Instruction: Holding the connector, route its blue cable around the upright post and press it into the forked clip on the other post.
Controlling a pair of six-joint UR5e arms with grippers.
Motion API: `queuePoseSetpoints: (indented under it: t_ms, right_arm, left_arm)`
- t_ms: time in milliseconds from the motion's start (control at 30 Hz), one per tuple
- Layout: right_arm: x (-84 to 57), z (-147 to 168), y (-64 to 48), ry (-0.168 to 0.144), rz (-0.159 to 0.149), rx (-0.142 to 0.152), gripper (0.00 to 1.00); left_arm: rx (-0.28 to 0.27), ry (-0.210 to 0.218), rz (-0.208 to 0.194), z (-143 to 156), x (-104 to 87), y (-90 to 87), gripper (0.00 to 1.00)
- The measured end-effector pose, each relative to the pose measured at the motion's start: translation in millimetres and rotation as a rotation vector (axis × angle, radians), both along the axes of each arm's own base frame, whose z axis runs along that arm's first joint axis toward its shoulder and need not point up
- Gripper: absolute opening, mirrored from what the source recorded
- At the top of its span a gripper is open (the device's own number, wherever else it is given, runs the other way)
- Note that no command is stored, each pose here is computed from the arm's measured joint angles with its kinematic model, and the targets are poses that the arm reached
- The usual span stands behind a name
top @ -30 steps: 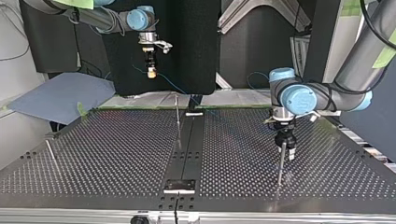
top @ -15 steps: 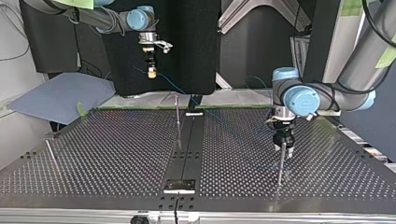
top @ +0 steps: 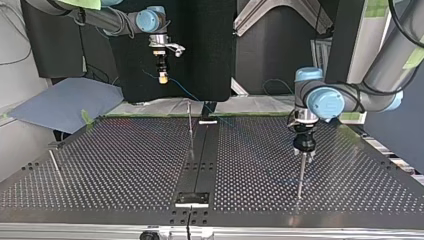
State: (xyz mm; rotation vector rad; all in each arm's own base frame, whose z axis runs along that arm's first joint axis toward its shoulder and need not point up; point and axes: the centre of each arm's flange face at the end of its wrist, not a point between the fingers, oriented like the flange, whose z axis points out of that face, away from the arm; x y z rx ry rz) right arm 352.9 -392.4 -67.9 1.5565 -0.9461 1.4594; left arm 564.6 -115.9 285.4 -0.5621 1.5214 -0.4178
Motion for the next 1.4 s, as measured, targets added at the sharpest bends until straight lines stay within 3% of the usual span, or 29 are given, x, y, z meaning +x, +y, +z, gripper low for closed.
queuePoseSetpoints:
  t_ms: [500,900,1100,1267,1400]
  right_arm:
    - [1.6,0,1.4,0.003,0.005,-0.001,0.0]
    - [2.8,0,2.4,0.002,0.01,-0.001,0.0]
    - [3.3,0,2.7,0.003,0.015,-0.001,0.0]
    - [3.6,0,2.9,0.003,0.018,-0.001,0.0]
    - [3.9,0,3.3,0.003,0.02,0.0,0.0]
  left_arm:
    - [-0.159,-0.033,-0.015,-28,-14.6,-2.0,1.0]
    - [-0.273,-0.084,-0.034,-41,-23.8,-11.3,1.0]
    - [-0.328,-0.068,-0.019,-53,-30.7,-12.9,1.0]
    - [-0.379,-0.027,-0.013,-76,-31.9,-16.8,1.0]
    - [-0.41,0.005,0.019,-90,-34.0,-16.7,1.0]
